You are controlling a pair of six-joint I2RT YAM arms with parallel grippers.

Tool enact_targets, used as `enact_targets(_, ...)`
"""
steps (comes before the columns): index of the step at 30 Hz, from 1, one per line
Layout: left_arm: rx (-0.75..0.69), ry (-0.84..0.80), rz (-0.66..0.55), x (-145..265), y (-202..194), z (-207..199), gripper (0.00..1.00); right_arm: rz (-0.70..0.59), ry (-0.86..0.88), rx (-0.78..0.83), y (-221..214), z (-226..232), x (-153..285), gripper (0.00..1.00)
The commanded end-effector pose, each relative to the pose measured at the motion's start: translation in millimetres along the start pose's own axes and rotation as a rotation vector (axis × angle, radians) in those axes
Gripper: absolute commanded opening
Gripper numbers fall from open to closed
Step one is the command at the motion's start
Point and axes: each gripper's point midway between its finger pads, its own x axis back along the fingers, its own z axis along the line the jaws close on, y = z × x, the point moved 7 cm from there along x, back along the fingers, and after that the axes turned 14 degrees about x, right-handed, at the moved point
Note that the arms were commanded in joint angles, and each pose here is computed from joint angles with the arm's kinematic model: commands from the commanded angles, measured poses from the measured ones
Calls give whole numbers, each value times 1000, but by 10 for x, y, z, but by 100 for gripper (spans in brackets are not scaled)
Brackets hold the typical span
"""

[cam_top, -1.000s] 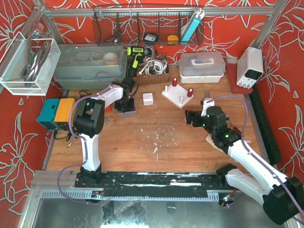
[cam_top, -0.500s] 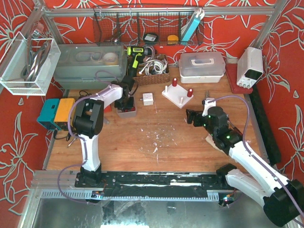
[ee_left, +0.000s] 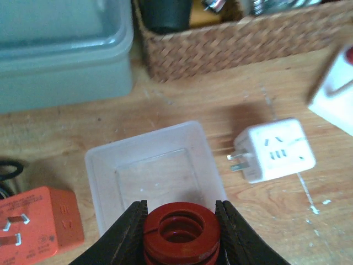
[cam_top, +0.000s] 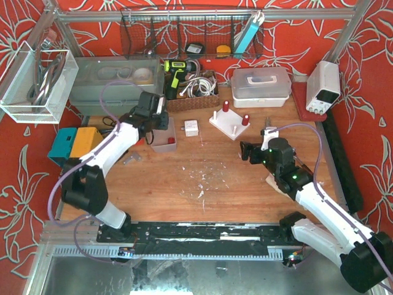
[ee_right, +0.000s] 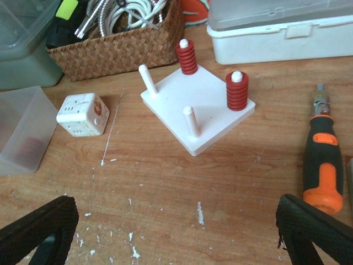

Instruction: Install the large spring

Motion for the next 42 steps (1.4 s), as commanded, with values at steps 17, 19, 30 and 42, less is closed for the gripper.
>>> enact_targets(17,-476,-859,-652,1479,-1285,-867,0,187,515,2,421,647,305,84)
enact_targets(19,-511,-868,-670,1455,-1414,-886,0,199,542,19,471,730,361,80)
enact_targets(30,-753,-918,-721,1434,-1955,-1122,0,344,682,110,478,1103,551,62)
enact_targets(42,-767,-925,-696,1369,-1992,-1275,0,435,712,177,288,1348,526,62)
